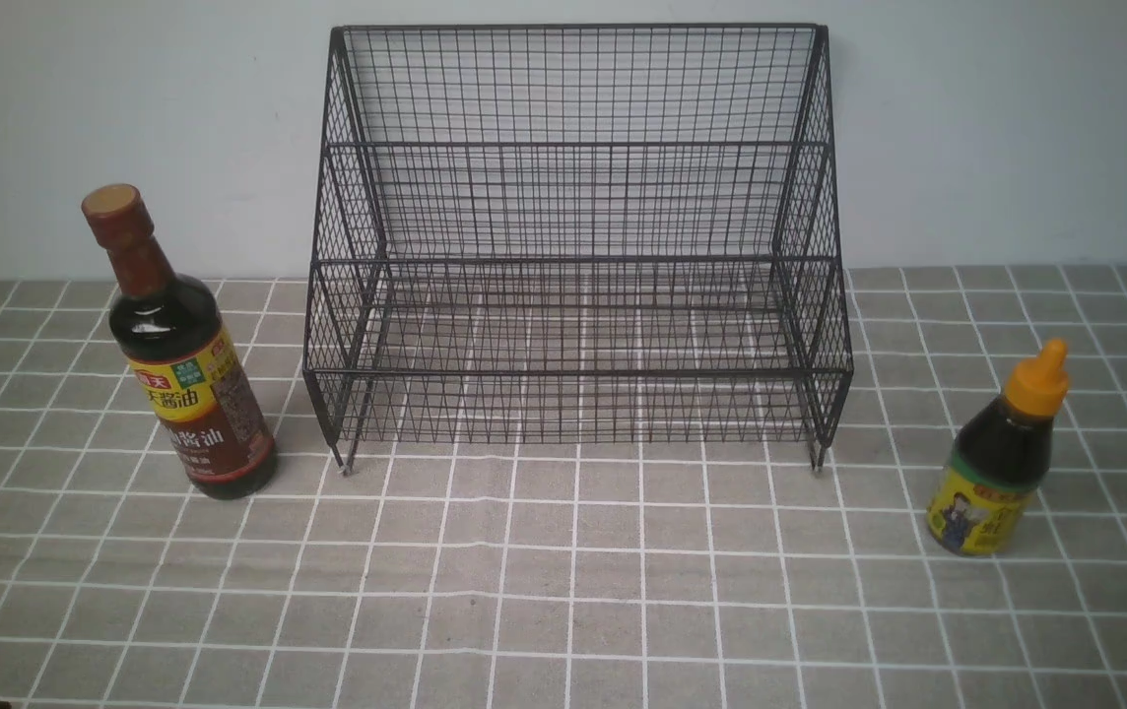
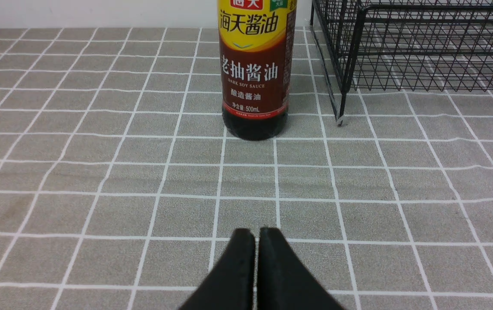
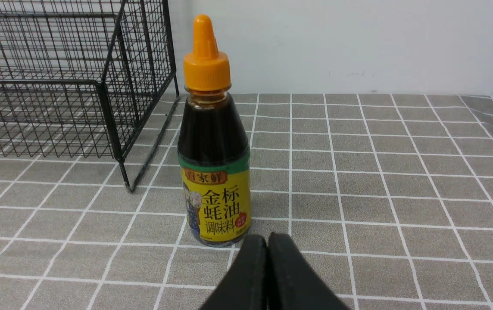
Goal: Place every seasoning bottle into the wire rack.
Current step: Use the left arm to grab the condiment bottle closest to it
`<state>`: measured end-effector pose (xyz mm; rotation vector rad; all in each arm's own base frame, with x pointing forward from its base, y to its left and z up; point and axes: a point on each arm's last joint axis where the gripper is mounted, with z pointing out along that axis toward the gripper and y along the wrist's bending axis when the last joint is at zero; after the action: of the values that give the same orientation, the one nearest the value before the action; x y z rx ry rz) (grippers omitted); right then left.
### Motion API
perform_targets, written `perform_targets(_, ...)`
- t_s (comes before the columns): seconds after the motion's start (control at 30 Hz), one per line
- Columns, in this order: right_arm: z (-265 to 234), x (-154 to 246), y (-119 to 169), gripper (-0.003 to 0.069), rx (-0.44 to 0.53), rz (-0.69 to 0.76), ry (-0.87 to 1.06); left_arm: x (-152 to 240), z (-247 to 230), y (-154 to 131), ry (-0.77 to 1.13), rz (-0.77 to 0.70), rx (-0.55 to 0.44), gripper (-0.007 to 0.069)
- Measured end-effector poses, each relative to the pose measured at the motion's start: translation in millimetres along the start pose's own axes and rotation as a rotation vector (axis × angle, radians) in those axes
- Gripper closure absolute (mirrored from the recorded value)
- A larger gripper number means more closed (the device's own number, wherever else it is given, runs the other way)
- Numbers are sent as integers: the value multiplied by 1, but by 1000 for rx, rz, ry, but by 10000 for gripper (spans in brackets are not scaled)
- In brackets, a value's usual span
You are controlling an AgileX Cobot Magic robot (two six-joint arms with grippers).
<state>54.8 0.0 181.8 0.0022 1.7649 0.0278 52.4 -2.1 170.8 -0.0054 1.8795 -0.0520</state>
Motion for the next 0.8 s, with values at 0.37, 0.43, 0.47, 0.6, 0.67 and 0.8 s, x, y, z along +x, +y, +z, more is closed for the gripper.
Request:
perform_targets(0.37,0,0,0,670,0,0,0,0,0,0,0,0,0,632)
perform_targets(0.43,0,0,0,670,0,0,0,0,0,0,0,0,0,632)
perform_targets(0.47,0,0,0,670,0,0,0,0,0,0,0,0,0,632)
perform_targets(0.6,0,0,0,670,0,0,0,0,0,0,0,0,0,632)
perform_targets(0.67,0,0,0,670,0,0,0,0,0,0,0,0,0,632)
perform_targets(0.8,0,0,0,670,0,0,0,0,0,1,-1,28,-10,632)
